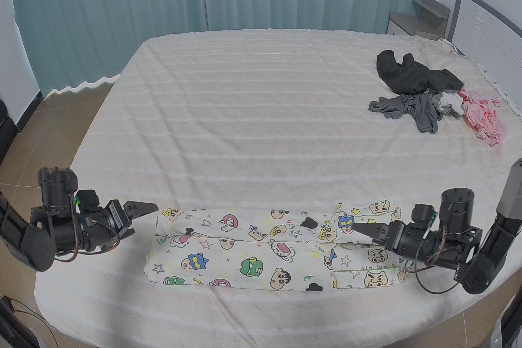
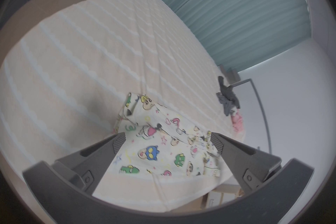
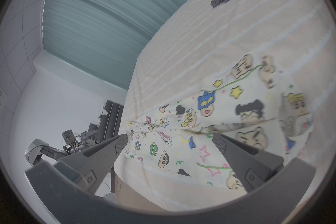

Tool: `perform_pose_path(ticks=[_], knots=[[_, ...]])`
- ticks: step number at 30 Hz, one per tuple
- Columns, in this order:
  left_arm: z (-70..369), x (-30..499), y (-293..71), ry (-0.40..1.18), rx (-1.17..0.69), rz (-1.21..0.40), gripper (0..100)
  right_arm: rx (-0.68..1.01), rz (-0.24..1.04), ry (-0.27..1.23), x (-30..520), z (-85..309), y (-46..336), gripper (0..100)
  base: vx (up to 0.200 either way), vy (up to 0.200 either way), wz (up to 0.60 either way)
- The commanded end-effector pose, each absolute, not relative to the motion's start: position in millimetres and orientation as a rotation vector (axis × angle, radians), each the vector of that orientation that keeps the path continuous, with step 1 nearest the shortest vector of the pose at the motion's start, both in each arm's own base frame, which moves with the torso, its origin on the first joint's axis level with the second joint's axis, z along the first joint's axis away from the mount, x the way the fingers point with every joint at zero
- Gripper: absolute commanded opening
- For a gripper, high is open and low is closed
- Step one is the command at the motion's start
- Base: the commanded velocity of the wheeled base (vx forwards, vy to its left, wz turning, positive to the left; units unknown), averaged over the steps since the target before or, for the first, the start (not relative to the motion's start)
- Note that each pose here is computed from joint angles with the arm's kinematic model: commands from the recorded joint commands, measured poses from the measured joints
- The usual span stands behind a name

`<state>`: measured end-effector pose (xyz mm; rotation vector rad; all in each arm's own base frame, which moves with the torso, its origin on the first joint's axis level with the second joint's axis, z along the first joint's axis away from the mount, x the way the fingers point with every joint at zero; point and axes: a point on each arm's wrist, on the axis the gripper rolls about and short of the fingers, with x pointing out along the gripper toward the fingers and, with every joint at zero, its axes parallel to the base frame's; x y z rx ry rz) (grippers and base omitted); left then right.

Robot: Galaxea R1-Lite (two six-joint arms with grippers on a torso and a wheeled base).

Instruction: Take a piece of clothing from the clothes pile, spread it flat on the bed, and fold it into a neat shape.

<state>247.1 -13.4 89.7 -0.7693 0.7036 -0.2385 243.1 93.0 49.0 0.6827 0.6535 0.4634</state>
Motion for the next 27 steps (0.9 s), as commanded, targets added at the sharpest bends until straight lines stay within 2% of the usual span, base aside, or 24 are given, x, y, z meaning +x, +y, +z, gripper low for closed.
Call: perform_pose_path(ticks=[1,5,12,27], knots=[[82.8,313.5,-33.2,0.812,-0.621,-0.127,100,0.717,0.355,0.522,191.2,68.4,58.3,100,0.0,0.0,0.0],[73.8,343.3,-37.1,0.812,-0.563,-0.137,100,0.766,0.315,0.486,191.6,70.8,63.4,100,0.0,0.0,0.0],[51.3,374.4,-40.0,0.878,-0.513,-0.145,100,0.751,0.333,0.491,188.2,71.1,72.9,100,0.0,0.0,0.0],[35.9,370.5,-39.1,0.938,-0.513,-0.129,100,0.753,0.323,0.496,188.1,70.2,73.0,100,0.0,0.0,0.0]])
